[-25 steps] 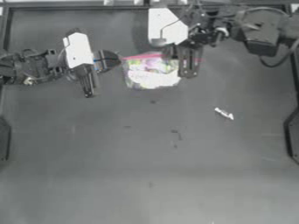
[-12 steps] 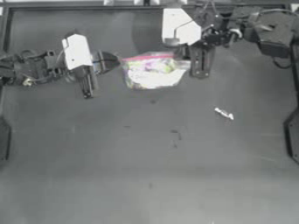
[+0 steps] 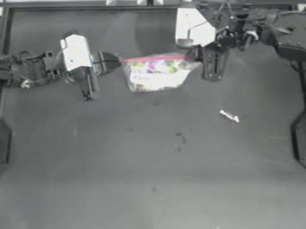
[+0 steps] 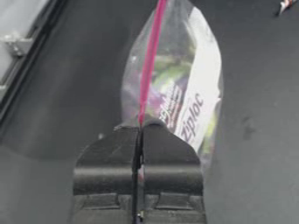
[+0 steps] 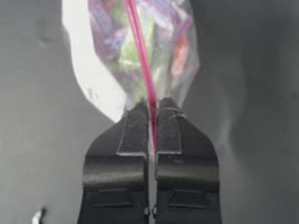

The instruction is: Put candy in bag

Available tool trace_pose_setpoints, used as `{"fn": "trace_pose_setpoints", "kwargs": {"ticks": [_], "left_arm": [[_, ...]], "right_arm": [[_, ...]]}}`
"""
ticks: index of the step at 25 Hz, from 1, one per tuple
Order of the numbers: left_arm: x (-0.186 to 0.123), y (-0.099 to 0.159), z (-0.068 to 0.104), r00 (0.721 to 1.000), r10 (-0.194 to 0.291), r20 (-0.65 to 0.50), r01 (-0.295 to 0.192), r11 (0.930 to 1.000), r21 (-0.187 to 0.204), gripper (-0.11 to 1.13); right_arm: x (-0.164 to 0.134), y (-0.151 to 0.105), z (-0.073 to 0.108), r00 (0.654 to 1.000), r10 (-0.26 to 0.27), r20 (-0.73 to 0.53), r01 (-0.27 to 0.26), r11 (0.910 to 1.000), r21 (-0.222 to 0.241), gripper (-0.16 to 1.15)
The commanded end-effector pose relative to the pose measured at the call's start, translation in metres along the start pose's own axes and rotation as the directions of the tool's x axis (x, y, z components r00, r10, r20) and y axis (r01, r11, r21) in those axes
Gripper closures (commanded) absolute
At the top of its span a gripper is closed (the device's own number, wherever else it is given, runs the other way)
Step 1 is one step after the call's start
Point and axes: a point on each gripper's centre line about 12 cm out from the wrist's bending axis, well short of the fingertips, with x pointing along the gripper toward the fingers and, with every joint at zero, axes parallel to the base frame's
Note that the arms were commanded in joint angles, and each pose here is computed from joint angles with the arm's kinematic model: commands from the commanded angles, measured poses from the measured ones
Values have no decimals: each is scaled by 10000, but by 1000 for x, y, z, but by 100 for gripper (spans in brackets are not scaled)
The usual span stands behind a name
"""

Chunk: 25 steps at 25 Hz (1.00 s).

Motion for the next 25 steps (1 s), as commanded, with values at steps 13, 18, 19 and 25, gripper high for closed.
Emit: {"fn": "trace_pose_setpoints", "kwargs": {"ticks": [13, 18, 19, 25], "left_arm": [[-11, 10, 17, 9979, 337, 558, -333, 9994, -82, 98], [-11, 10, 18, 9977, 332, 591, -327, 9994, -107, 98], [-11, 10, 17, 9978, 342, 573, -336, 9994, -113, 99], [-9, 11, 20, 9978, 338, 574, -333, 9994, -89, 98]], "right_arm": [[-19, -8, -25, 9989, -459, -61, 461, 9978, 468, 94], [-19, -8, -28, 9987, -519, -3, 519, 9973, 522, 94], [-19, -7, -26, 9986, -521, 46, 518, 9974, 505, 94], [-27, -8, -21, 9978, -566, 342, 545, 9967, 598, 94]]}}
